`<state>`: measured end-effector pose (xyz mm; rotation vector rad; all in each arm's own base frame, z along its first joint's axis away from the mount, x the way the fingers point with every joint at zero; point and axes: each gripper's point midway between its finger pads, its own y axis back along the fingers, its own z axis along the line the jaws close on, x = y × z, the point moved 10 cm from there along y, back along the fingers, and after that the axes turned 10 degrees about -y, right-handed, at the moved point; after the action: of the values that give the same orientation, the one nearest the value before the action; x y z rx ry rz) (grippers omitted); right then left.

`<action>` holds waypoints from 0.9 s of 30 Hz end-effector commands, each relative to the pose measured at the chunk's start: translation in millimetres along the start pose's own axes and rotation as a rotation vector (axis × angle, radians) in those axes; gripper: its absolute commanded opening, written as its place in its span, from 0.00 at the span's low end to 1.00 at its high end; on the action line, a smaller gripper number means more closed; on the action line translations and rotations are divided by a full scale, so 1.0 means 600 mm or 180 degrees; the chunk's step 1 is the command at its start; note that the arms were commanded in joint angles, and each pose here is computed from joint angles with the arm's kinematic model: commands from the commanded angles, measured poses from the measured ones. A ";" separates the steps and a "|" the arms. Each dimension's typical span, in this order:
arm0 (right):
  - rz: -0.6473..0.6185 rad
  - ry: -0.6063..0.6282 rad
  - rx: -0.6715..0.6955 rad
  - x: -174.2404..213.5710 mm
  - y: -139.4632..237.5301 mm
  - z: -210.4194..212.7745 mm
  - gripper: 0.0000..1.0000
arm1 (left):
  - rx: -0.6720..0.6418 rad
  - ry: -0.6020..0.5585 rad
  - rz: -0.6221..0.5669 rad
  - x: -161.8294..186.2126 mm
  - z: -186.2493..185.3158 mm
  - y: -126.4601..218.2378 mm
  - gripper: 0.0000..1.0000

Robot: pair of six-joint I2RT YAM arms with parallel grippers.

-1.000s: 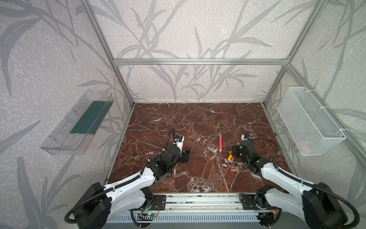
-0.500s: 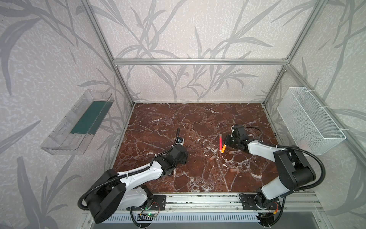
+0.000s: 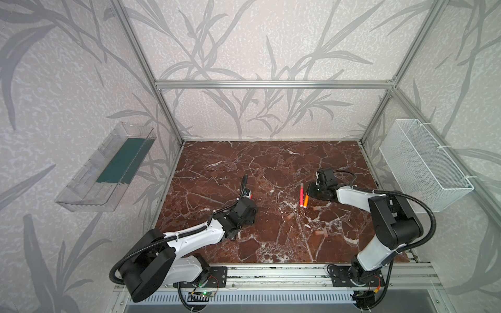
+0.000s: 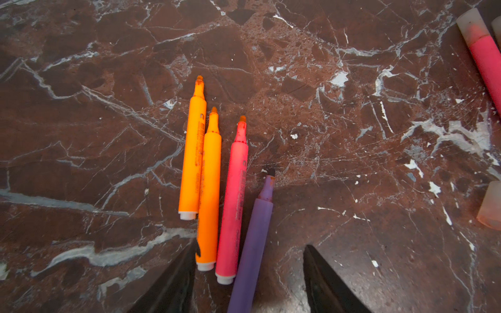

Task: Insert the pens into the pen caps
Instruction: 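Lower the capped orange highlighter beside the capped pink one and release it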

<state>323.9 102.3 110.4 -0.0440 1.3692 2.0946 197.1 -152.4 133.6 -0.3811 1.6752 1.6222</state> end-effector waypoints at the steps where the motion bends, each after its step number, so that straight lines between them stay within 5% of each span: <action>1: 0.0008 0.0028 0.0079 -0.003 0.006 -0.002 0.32 | -0.0142 0.0092 0.0031 0.006 0.009 -0.002 0.64; 6: -0.0052 0.0060 -0.0025 -0.006 0.026 0.006 0.33 | -0.0140 0.0078 0.0068 0.014 0.006 -0.013 0.64; 16: -0.0377 0.0064 -0.0355 0.007 0.115 0.009 0.39 | 0.0013 0.0019 0.0373 0.020 -0.005 -0.023 0.43; 27: -0.0543 0.0089 -0.0689 0.035 0.178 0.010 0.43 | 0.0172 0.0114 0.0481 0.046 -0.004 -0.016 0.34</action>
<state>262.5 89.0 192.0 -0.2750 1.1176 2.0791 190.6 -152.9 109.0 -0.2559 1.7754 1.6772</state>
